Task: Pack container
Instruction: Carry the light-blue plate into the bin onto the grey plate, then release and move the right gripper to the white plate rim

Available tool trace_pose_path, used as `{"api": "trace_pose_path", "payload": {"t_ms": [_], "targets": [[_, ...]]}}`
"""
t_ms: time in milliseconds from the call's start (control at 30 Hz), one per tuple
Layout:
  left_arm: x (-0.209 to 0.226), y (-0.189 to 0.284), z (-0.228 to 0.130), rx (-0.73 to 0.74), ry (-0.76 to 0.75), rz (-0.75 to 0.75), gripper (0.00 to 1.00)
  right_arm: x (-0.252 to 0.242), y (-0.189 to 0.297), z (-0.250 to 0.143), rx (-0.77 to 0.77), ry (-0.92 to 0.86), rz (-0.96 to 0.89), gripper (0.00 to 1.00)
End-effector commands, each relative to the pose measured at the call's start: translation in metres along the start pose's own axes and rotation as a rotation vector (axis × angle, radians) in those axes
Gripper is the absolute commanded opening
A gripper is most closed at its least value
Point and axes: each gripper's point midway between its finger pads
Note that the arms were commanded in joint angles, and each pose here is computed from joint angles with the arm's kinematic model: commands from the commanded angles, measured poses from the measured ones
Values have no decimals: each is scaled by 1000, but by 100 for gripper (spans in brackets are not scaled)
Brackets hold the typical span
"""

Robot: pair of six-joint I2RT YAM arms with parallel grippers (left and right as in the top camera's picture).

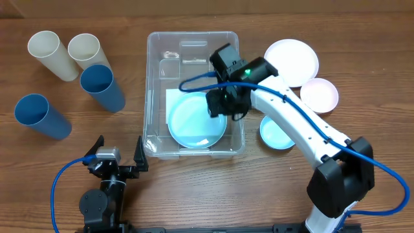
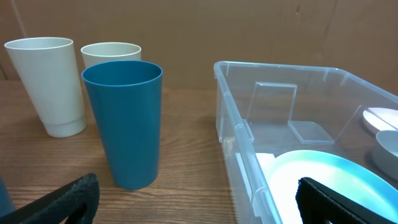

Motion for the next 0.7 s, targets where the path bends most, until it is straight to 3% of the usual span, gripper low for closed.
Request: {"api": "trace_pose_path", "payload": {"t_ms": [0,167,300,433,667], "targets": [[3,0,0,-4,-12,14,100,-8,70,55,-228,-87,-34,64],[3,0,0,-4,-12,14,100,-98,128,117,-451,-303,-118,66],[3,0,0,-4,-12,14,100,-188,133,155,-528,-413,-141,66],[3,0,0,-4,-12,14,100,-256,101,175,-513,-461,-202,66],[3,0,0,-4,-12,14,100,-333,26,183,-434,-519,-298,66]]}}
Point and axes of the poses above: each gripper's point midway between its finger pads, its own y axis back along the fingers, its own x axis along the line the jaws close on, z = x × y, and after that the axes turned 7 degrees about -y, right-handed
